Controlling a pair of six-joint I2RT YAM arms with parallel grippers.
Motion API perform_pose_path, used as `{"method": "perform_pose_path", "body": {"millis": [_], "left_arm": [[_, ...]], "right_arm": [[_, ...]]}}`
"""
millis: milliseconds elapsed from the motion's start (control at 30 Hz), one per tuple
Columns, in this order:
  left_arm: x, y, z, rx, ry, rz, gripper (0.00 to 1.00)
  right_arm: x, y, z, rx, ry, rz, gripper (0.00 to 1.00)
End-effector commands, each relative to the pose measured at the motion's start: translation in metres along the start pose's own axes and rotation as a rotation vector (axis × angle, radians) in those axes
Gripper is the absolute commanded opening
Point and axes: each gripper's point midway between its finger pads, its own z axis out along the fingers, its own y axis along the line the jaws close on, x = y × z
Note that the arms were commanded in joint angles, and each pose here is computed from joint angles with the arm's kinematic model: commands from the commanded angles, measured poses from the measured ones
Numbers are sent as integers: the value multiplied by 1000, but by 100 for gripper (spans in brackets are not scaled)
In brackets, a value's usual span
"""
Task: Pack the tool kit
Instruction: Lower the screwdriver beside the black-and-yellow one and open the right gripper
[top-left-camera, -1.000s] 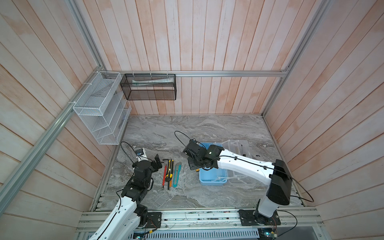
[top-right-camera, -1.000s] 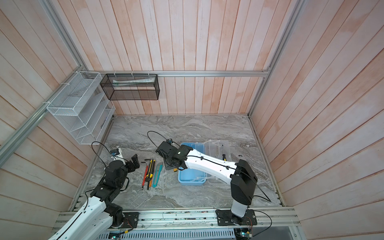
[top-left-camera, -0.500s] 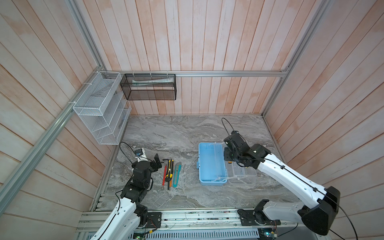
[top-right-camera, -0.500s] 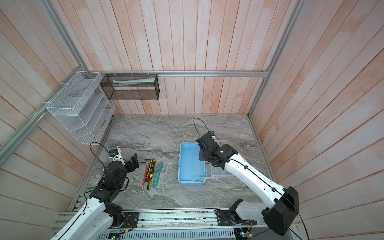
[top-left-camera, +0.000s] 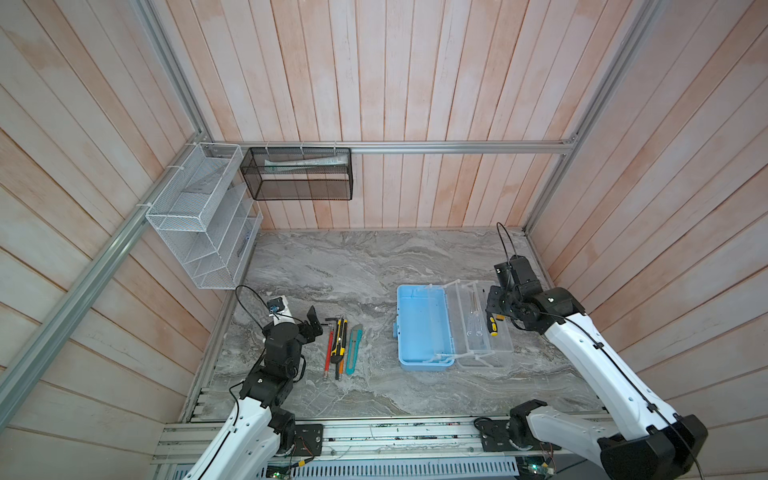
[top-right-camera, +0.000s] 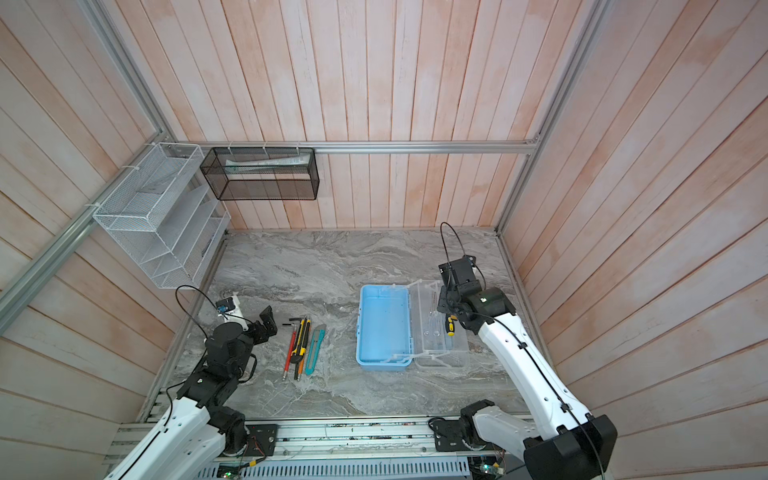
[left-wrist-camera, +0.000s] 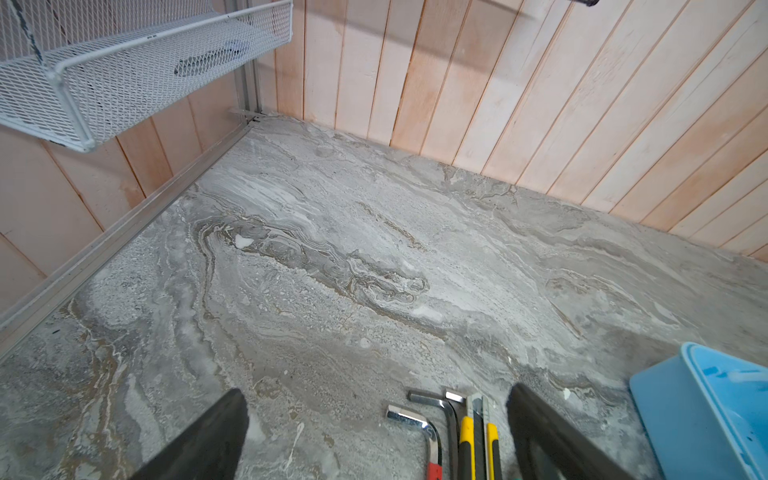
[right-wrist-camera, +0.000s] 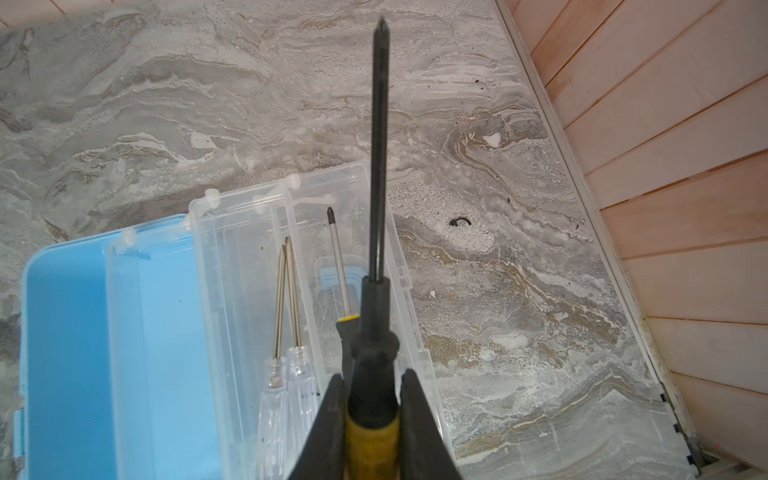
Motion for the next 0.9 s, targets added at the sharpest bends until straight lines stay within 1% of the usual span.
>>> {"method": "perform_pose_path", "body": {"millis": [0,300,633,733,800,867], "left_arm": [[3,5,2,-25,5,-3,99],[4,3,4,-22,16,4,99],[4,4,4,-23,16,4,99],[4,3,4,-22,15,4,99],[4,4,4,-22,15,5,99],[4,4,3,-23,14,3,99]], "right_arm": [[3,-5,7,39,23,-54,0],[15,-5,32,74,97,-113,0],[21,-18,44,134,145,-144,0],[25,-19,48,134,157,-157,0],[27,-18,50,132,166,-162,4],[29,-16,52,119,170,-165,5]]}}
